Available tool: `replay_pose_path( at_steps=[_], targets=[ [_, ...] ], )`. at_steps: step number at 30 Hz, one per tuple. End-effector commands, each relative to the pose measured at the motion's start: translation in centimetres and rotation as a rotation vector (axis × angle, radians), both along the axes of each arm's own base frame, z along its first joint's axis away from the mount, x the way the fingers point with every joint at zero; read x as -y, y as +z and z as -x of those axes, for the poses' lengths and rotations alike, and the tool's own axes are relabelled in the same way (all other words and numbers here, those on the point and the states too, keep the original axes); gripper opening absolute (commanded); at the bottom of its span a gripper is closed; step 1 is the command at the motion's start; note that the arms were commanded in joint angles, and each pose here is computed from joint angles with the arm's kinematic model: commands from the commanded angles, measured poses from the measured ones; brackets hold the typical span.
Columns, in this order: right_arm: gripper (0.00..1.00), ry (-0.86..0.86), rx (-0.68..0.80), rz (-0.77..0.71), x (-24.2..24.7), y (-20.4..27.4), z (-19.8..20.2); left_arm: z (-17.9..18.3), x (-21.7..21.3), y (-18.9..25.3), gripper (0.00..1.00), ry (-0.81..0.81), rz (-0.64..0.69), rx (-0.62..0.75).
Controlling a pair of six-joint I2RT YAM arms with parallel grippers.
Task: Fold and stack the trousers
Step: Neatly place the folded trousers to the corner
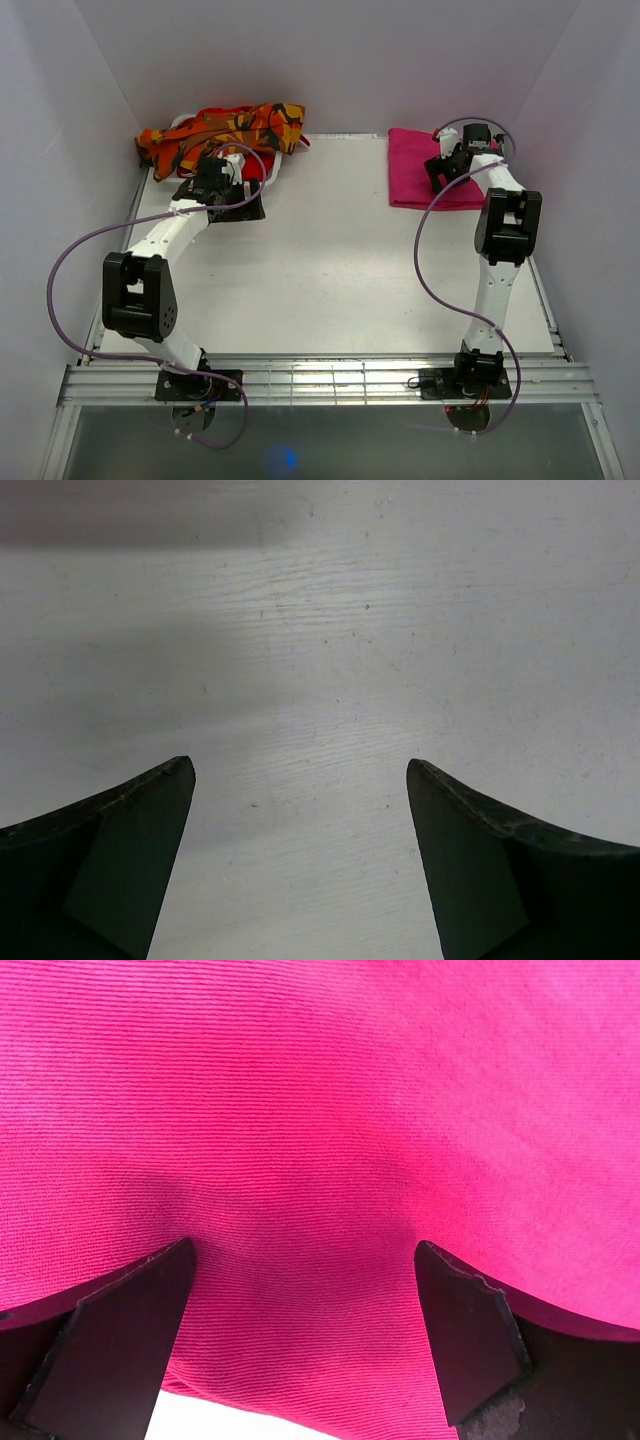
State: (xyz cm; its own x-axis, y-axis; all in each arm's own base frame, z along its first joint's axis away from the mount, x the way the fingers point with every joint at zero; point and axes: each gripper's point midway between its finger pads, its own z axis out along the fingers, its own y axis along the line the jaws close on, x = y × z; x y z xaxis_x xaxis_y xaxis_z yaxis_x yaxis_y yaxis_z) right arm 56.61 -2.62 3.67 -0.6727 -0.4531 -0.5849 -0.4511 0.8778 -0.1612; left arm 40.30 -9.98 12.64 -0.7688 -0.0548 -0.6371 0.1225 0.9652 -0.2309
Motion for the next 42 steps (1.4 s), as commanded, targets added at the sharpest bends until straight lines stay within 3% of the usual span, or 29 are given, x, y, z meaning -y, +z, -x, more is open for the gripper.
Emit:
replay_pose_path(
  at_steps=[1, 12, 27, 33, 38, 42],
  targets=[
    [0.95, 0.029, -0.123, 0.104, 2.1, -5.6, 1.5, -0.6, 0.0, 1.4, 0.98, -0.015, 0.003, 0.027],
    [0.95, -0.011, -0.097, 0.112, 3.2, -6.6, -0.5, -0.5, -0.1, 1.1, 0.98, -0.019, -0.003, 0.016],
    [0.92, 0.134, -0.012, 0.191, 4.4, -5.0, -1.9, -0.5, 0.5, 0.4, 0.98, -0.036, 0.023, -0.014],
    [0.90, 0.069, 0.127, 0.109, 3.3, 2.2, -3.5, -1.1, 1.6, 1.9, 0.98, -0.091, 0.073, 0.025],
    [0.90, 0.006, 0.306, -0.032, 1.3, 14.0, -3.3, -2.4, 1.1, 4.4, 0.98, -0.083, 0.082, 0.131],
    [0.90, -0.021, 0.399, -0.145, -0.4, 21.7, -0.6, -2.5, 0.6, 6.3, 0.98, -0.082, 0.077, 0.205]
  ],
)
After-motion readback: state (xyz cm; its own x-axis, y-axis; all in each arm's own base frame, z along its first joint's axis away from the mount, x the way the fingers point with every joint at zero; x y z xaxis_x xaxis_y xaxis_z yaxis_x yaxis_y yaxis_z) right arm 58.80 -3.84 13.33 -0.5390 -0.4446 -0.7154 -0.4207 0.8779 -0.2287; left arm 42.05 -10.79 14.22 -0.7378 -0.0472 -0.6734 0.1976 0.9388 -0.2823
